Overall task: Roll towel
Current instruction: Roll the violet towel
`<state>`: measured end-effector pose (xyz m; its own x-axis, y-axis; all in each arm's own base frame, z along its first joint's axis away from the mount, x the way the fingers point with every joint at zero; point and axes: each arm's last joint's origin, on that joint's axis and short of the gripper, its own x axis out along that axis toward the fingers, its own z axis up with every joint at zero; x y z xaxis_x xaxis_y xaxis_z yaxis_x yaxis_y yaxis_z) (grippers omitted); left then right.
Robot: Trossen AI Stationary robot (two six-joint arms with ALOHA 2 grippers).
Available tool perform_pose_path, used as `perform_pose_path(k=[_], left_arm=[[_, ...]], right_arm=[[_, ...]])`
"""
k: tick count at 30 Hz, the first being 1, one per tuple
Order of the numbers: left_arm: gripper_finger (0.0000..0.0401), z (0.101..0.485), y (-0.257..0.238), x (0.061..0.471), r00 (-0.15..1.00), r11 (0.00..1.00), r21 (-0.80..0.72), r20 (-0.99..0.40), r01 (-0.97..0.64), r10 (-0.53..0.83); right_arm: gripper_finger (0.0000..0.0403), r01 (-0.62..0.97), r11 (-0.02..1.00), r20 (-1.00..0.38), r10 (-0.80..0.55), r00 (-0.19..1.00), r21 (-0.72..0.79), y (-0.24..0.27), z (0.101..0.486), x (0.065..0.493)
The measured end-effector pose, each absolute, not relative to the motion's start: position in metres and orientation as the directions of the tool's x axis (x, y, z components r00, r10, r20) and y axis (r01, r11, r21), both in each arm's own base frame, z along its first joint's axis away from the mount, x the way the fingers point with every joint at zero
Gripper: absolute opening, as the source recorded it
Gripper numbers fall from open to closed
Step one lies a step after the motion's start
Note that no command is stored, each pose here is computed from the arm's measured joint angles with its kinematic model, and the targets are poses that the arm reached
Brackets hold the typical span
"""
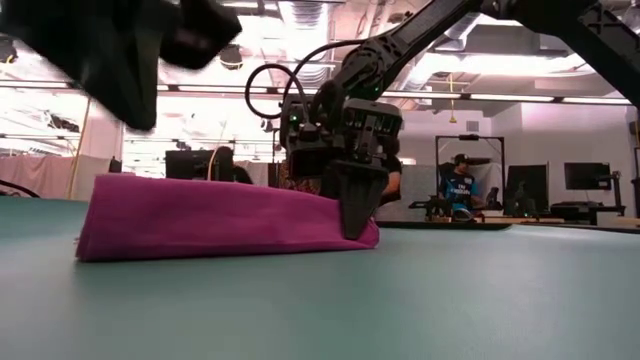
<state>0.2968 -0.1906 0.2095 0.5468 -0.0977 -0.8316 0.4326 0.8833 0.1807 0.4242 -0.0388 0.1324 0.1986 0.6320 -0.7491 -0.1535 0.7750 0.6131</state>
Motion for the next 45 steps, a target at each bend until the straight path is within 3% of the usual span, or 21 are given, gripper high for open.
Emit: perform_pose_path(k=[5,13,19,27,45], left_arm=[[0.0,0.192,-0.193,0.295,0.477,0.871,0.187,-0.877,0.454,-0.06],[0.0,0.187,-0.192,0.298,0.475,0.866,0.209,-0.879,0.454,-0.037],[0.0,0.166,-0.187,0.3,0.391,0.849,0.224,-0.92,0.478,0.023],[0.0,0.177,-0.18,0.296,0.389,0.86,0.318,-0.908,0.399,0.156],[0.0,0.16,-0.167,0.28,0.319,0.892,0.341,-0.916,0.296,0.244]], right_arm=[[0.0008,-0.163,0.778,-0.75,0.628,0.206,0.606,-0.035,0.133,0.426],[0.0008,-0.162,0.779,-0.75,0.627,0.21,0.605,-0.035,0.133,0.427],[0.0008,-0.164,0.779,-0.75,0.626,0.212,0.605,-0.035,0.133,0.427],[0.0008,-0.163,0.779,-0.75,0.627,0.211,0.605,-0.035,0.133,0.427],[0.0008,-0.16,0.779,-0.75,0.627,0.209,0.606,-0.035,0.133,0.427]])
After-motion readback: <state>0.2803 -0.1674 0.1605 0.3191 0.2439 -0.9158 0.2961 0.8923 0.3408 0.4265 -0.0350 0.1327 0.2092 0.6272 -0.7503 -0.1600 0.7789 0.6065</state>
